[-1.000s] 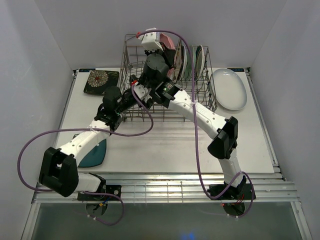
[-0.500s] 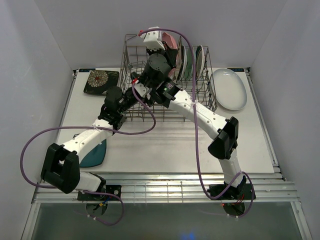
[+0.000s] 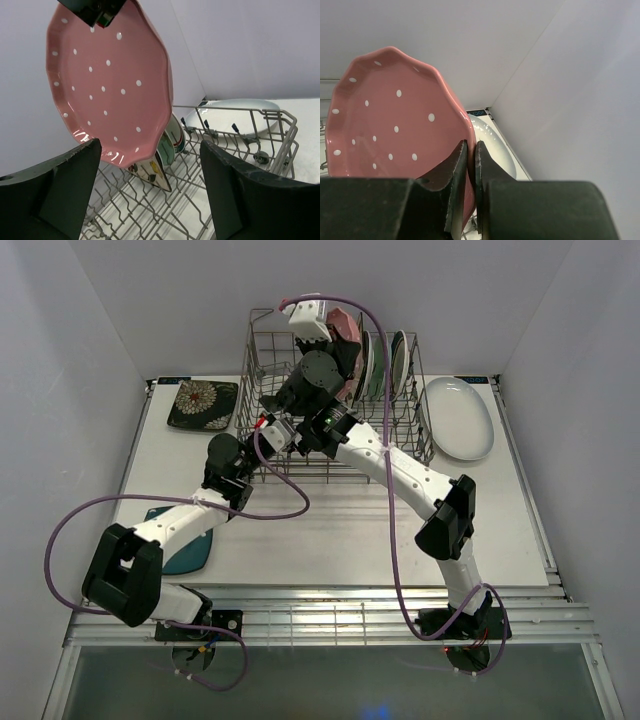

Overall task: Load the plates into the dish rack
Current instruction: Insert the plate into the dish rack.

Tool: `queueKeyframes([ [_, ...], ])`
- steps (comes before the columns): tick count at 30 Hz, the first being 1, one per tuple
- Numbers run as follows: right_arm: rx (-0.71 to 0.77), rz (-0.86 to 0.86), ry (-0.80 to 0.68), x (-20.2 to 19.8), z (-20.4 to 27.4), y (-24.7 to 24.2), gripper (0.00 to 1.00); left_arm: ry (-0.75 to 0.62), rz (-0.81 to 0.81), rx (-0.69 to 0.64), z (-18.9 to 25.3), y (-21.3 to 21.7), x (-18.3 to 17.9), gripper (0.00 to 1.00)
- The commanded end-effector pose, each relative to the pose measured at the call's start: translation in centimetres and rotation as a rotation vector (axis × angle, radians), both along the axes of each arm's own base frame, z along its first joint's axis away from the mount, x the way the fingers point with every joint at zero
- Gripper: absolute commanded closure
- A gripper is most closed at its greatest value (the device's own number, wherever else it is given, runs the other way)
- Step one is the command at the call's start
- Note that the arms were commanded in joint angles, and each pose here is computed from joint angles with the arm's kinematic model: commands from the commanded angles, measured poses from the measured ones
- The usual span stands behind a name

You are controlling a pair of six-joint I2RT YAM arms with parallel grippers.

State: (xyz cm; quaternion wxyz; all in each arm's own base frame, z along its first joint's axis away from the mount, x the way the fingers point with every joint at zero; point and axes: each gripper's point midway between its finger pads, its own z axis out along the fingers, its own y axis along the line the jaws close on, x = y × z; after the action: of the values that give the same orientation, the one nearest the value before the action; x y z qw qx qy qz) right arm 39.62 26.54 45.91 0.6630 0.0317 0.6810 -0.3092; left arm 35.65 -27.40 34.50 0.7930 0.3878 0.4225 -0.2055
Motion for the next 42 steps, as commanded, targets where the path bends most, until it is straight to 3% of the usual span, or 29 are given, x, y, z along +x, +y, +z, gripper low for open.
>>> queueKeyframes([
  [1,0.214,0.006,-0.153,-1.9,5.5,-2.6,0.92,-0.064,-0.062,-0.035,1.0,-0.6,-1.3,0.11],
  [14,0.239,0.001,-0.165,-3.0,7.0,-3.3,0.92,-0.097,-0.148,-0.034,-0.9,-2.2,-2.0,0.13],
  [29,0.223,0.005,-0.135,-3.6,6.3,-2.6,0.92,-0.239,-0.017,-0.102,3.2,-1.5,0.0,0.15],
  [33,0.218,0.003,-0.129,-3.6,6.1,-2.5,0.92,-0.25,-0.072,-0.065,3.5,-2.5,-0.3,0.24],
  [35,0.212,0.003,-0.125,-3.5,5.9,-2.3,0.92,-0.238,-0.096,-0.034,3.2,-3.0,-0.4,0.34],
  [42,0.216,0.003,-0.125,-3.6,6.0,-2.3,0.92,-0.243,-0.133,0.018,2.4,-3.8,-0.5,0.39],
])
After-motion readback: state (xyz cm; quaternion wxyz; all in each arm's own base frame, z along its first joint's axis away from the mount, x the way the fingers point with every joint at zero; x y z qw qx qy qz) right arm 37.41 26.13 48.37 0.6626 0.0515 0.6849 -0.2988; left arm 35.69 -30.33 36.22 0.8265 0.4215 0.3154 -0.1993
